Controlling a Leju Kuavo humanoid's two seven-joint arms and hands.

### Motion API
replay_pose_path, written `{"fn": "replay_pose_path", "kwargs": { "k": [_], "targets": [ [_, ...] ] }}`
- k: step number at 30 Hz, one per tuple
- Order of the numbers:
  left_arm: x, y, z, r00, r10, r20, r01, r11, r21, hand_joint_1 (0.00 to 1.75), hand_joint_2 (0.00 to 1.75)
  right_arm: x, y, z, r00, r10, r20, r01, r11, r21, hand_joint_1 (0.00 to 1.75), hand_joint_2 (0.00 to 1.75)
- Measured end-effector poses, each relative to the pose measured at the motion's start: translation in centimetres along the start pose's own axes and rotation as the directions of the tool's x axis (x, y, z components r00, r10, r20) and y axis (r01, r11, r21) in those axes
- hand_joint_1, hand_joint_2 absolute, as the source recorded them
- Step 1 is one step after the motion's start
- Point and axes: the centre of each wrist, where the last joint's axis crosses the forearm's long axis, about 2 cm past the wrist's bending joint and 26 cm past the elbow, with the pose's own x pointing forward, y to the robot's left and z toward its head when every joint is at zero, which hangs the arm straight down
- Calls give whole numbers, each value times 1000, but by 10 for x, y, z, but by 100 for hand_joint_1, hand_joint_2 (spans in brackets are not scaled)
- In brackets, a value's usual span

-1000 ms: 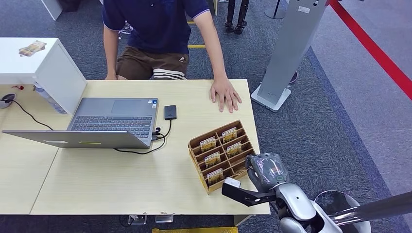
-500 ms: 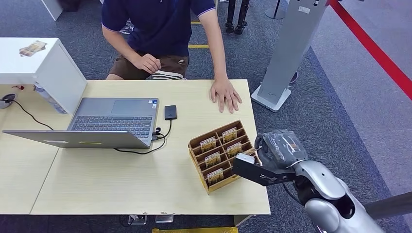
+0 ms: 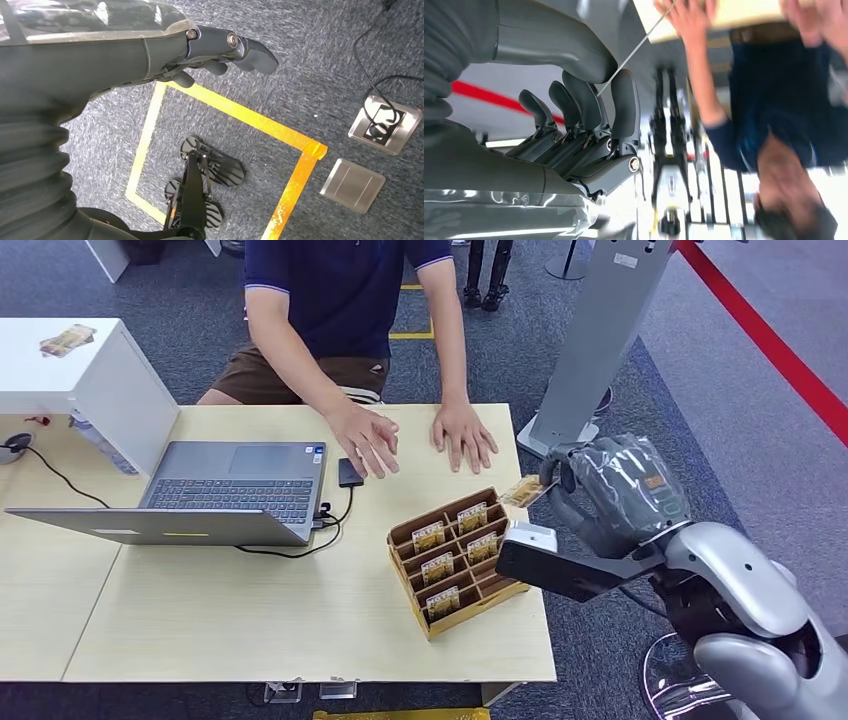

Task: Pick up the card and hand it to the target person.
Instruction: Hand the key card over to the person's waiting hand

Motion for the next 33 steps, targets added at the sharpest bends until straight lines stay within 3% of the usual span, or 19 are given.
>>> {"fn": "replay_pose_path", "kwargs": {
  "k": [5,9,16,26,30,31,33],
  "targets": [
    [1,-3,0,1000,-8,18,8,1000,-12,0,175,1,6,-18,995,-8,102,39,951,-308,150,175],
    [4,-6,0,1000,-17,25,17,1000,-20,0,175,-4,29,-33,986,-73,150,131,897,-422,150,175],
    [5,-8,-1,999,-21,28,22,999,-25,0,175,-14,64,-51,978,-180,106,208,891,-402,150,175],
    [4,-9,0,999,-33,37,34,999,-36,0,175,-19,85,-59,983,-178,30,177,916,-360,150,175],
    [3,-9,0,998,-37,45,39,999,-38,0,175,-18,90,-60,985,-170,16,165,923,-347,0,175],
    [3,-9,0,998,-40,47,41,998,-39,0,175,-18,92,-60,985,-169,14,164,925,-343,0,175],
    [3,-9,0,998,-42,51,45,998,-48,0,87,-18,94,-61,986,-169,10,162,927,-337,0,175]
  ]
}}
